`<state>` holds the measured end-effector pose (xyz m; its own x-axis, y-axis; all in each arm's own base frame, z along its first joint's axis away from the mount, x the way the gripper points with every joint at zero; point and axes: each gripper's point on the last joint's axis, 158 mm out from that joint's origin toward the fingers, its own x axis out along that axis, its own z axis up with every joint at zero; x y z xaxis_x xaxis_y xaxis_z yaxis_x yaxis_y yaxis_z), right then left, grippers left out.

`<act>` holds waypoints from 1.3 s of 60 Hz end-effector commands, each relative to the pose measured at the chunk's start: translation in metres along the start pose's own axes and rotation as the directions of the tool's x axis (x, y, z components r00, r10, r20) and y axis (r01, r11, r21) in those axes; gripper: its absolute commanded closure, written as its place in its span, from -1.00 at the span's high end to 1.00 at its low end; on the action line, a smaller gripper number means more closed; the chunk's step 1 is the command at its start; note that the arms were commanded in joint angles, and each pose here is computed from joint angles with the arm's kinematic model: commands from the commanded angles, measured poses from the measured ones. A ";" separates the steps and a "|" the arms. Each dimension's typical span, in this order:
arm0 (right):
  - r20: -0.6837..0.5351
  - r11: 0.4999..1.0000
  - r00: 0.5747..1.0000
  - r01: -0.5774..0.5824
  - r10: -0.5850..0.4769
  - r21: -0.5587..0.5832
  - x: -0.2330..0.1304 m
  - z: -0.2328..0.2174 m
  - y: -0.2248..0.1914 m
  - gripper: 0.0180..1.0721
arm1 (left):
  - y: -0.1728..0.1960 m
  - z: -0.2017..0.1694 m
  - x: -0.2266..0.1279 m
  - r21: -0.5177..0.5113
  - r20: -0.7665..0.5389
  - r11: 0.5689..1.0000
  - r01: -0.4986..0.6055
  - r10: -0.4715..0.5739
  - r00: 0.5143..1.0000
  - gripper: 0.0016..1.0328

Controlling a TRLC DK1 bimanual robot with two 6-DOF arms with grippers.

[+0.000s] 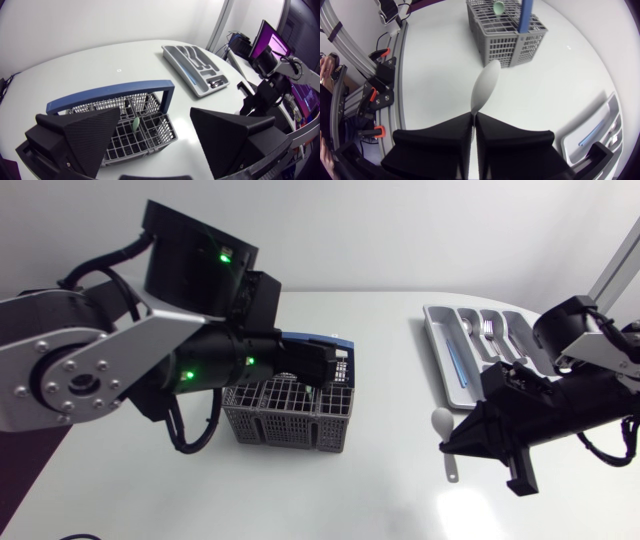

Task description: Unload the cutlery basket into the drawer organizer.

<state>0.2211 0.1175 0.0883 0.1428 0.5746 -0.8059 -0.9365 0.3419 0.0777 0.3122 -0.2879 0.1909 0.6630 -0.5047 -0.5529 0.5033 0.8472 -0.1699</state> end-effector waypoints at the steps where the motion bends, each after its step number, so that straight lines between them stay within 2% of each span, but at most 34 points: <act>1: -0.012 0.999 0.999 0.044 -0.044 -0.028 -0.014 -0.009 -0.022 -0.89 | -0.002 0.004 0.005 0.007 -0.007 0.999 -0.036 0.036 0.999 0.89; 10: -0.065 0.988 0.986 0.148 -0.151 -0.048 -0.037 -0.037 -0.065 -0.89 | 0.008 -0.013 0.016 0.072 -0.071 0.985 -0.156 0.161 0.984 0.89; 22: -0.116 0.970 0.964 0.235 -0.241 -0.063 -0.054 -0.070 -0.113 -0.89 | 0.016 -0.018 0.021 0.091 -0.074 0.974 -0.209 0.216 0.974 0.85; 31: -0.173 0.936 0.921 0.331 -0.349 -0.123 -0.063 -0.097 -0.155 -0.89 | 0.024 -0.021 0.025 0.112 -0.070 0.958 -0.263 0.271 0.960 0.85; 41: -0.228 0.891 0.864 0.413 -0.448 -0.188 -0.074 -0.121 -0.192 -0.89 | 0.029 -0.024 0.027 0.140 -0.058 0.939 -0.313 0.323 0.945 0.85; 56: -0.316 0.813 0.752 0.502 -0.579 -0.295 -0.077 -0.164 -0.250 -0.88 | 0.031 -0.023 0.027 0.137 -0.054 0.937 -0.320 0.330 0.943 0.85; 68: -0.385 0.757 0.654 0.517 -0.651 -0.400 -0.075 -0.189 -0.269 -0.82 | 0.033 -0.025 0.028 0.140 -0.050 0.936 -0.324 0.334 0.941 0.85; 78: -0.456 0.760 0.609 0.479 -0.648 -0.440 -0.065 -0.214 -0.273 -0.71 | 0.034 -0.026 0.030 0.143 -0.046 0.935 -0.324 0.333 0.942 0.85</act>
<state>0.4108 -0.1750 0.0233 0.6005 -0.2097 -0.7716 -0.7308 0.2477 -0.6360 0.3311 -0.2695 0.1494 0.7600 -0.1948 -0.6200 0.3358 0.9345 0.1179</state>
